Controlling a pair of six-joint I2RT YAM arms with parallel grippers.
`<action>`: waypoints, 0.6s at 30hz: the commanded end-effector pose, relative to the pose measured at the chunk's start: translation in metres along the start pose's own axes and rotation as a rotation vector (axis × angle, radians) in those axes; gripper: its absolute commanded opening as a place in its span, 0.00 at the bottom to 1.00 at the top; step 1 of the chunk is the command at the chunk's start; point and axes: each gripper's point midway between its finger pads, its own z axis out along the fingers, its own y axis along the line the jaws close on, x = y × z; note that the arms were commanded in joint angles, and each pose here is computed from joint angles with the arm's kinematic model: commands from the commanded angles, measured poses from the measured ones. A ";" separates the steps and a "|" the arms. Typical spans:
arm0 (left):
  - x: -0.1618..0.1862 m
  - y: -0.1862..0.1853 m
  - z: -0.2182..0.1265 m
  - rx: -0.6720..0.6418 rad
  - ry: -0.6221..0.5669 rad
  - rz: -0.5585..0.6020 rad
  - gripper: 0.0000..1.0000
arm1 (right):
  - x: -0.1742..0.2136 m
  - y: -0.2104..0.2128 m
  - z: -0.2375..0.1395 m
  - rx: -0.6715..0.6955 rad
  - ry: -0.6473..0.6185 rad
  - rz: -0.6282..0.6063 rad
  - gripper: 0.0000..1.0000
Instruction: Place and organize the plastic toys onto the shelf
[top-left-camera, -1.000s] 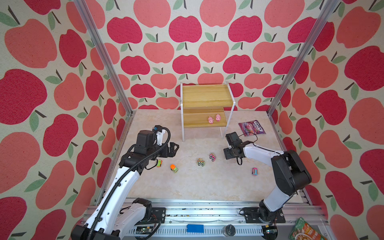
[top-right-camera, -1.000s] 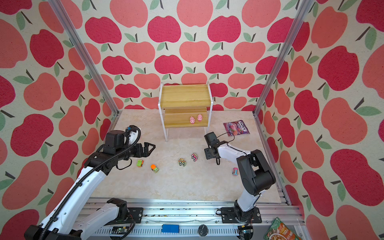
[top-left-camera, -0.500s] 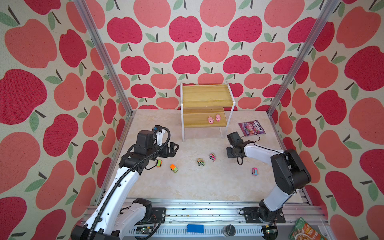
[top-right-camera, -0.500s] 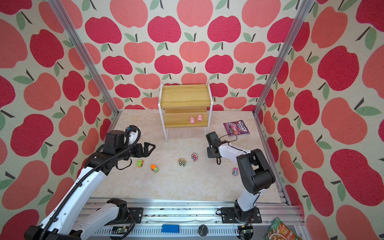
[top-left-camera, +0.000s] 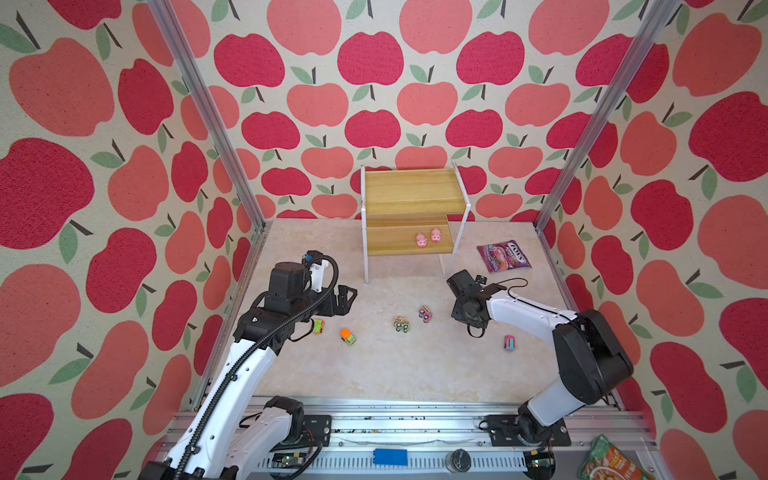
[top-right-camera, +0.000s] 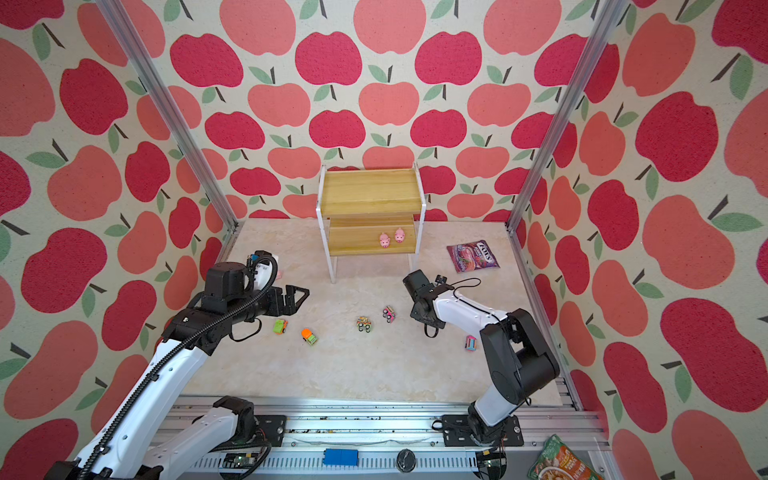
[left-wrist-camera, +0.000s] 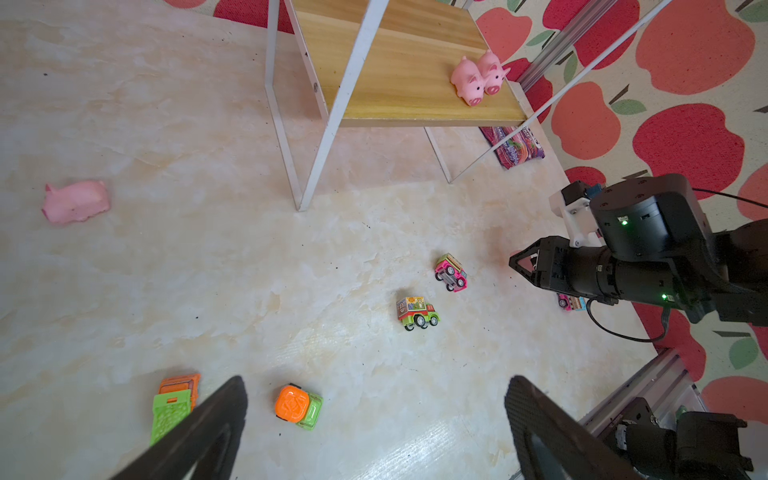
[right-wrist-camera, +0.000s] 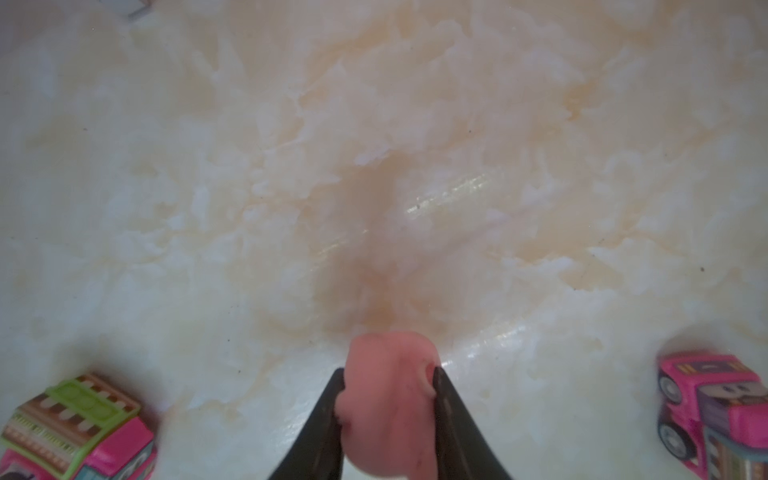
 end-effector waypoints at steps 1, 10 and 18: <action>0.001 -0.004 -0.003 0.019 -0.008 0.006 0.99 | 0.016 -0.018 0.002 0.097 0.040 0.217 0.34; -0.001 -0.007 -0.007 0.031 -0.024 0.013 0.99 | 0.019 0.014 0.010 0.100 0.096 0.330 0.37; 0.000 -0.005 -0.007 0.021 -0.023 0.014 0.99 | 0.004 0.050 -0.005 -0.057 0.059 0.186 0.61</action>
